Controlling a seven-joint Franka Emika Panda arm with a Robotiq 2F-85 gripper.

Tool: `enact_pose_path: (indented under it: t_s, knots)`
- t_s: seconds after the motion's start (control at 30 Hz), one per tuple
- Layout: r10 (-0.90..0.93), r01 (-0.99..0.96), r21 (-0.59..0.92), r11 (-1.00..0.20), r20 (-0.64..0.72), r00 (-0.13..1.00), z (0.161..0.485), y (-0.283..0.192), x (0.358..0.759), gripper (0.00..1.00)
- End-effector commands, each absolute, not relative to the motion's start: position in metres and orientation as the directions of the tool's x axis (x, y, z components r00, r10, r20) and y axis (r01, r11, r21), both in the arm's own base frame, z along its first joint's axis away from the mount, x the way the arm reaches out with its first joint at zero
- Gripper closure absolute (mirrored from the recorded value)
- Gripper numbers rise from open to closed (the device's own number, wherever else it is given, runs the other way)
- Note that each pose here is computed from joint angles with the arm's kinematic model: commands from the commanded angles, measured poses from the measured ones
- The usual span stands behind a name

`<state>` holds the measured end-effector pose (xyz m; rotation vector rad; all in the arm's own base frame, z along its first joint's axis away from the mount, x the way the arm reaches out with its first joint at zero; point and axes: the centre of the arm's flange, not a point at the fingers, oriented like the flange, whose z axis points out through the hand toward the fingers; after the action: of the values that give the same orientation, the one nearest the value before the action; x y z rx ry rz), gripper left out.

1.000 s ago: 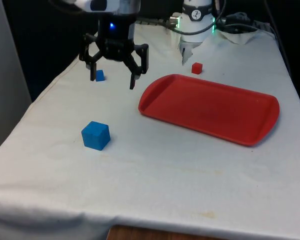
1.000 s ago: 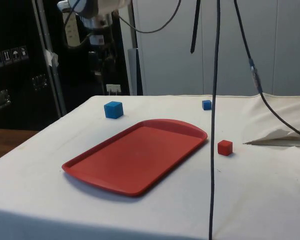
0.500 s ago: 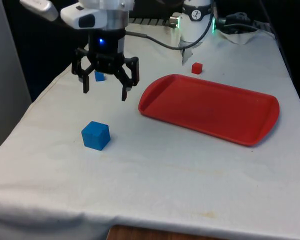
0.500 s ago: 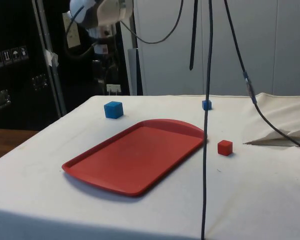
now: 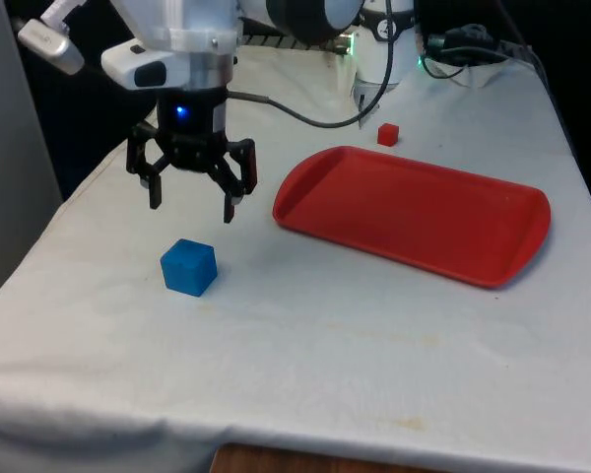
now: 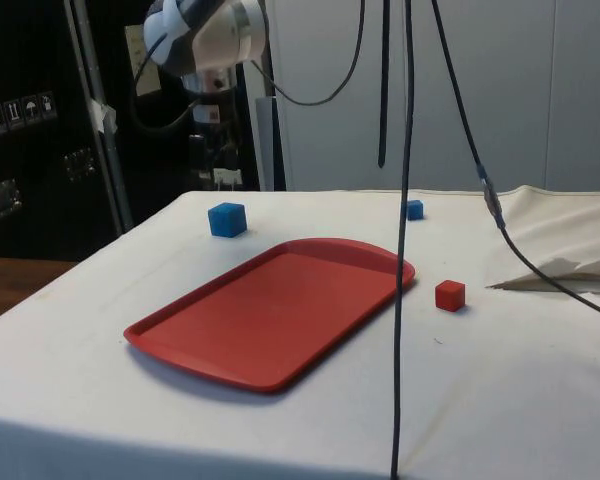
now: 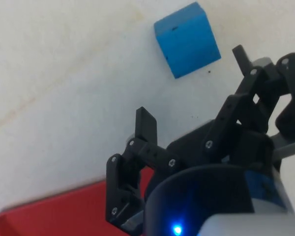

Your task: Pick up the largest block and place it onto the tray.

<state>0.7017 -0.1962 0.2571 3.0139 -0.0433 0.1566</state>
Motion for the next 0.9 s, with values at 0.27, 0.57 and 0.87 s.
enact_pose_path:
  t_s: [0.27,0.57,0.87]
  knots:
    - [-0.023,-0.037,0.126,-0.991,0.108,0.994,0.247,-0.203,0.704,0.00]
    - [-0.025,-0.038,0.128,-0.991,0.106,0.994,0.230,-0.208,0.706,0.00]
    - [-0.030,-0.043,0.120,-0.992,0.107,0.994,0.216,-0.209,0.706,0.00]
